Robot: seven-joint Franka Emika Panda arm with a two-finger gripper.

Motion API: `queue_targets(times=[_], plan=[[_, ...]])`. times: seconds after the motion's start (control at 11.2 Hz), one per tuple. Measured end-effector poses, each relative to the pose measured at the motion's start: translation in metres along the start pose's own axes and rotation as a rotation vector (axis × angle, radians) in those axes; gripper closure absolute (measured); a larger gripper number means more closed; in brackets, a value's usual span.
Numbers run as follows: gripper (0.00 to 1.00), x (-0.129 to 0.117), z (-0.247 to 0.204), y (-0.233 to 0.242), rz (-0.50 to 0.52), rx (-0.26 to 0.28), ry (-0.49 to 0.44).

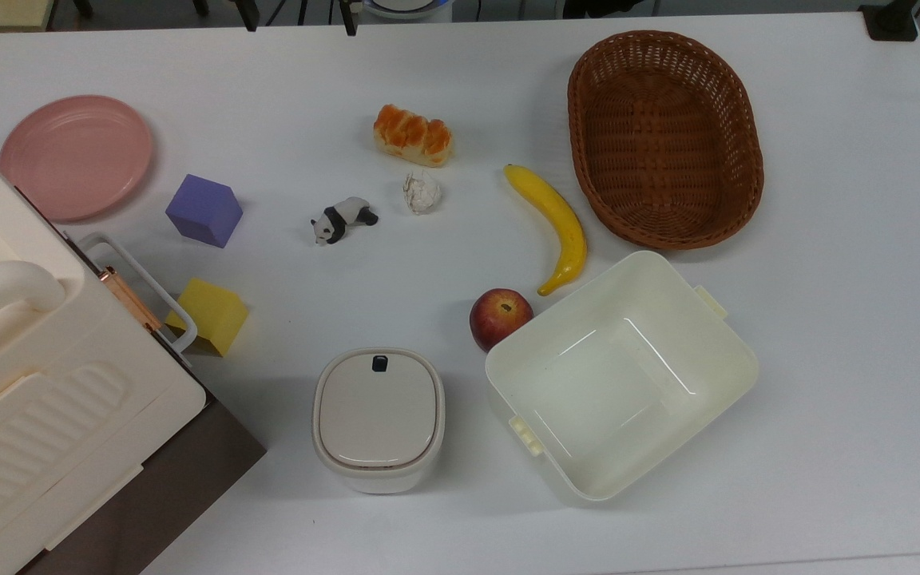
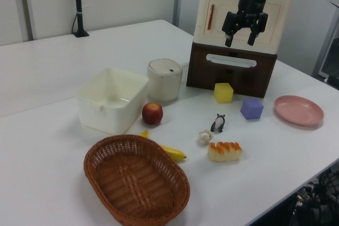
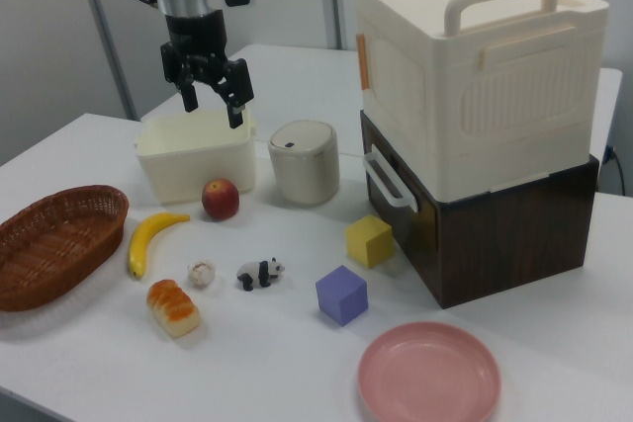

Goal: Put the bread in the basket
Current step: 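Move the gripper from above the cabinet toward the bread roll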

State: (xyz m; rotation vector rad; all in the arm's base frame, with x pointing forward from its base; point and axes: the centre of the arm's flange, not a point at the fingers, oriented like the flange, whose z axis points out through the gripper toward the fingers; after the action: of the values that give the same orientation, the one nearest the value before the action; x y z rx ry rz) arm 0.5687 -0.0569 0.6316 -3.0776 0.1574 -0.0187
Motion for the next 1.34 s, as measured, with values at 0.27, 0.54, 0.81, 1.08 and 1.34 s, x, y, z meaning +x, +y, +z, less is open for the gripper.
queue_targets(times=[0.27,0.54,0.81,1.08,1.34], plan=[[0.00,-0.001,-0.001,0.000,-0.001,0.000,0.002],[0.00,-0.001,0.000,0.000,-0.001,0.001,-0.004],[0.00,-0.001,0.002,0.000,-0.001,0.000,-0.007],[0.00,0.001,0.006,-0.002,-0.011,0.000,-0.015],[0.00,-0.004,0.022,-0.011,-0.225,0.001,-0.054]])
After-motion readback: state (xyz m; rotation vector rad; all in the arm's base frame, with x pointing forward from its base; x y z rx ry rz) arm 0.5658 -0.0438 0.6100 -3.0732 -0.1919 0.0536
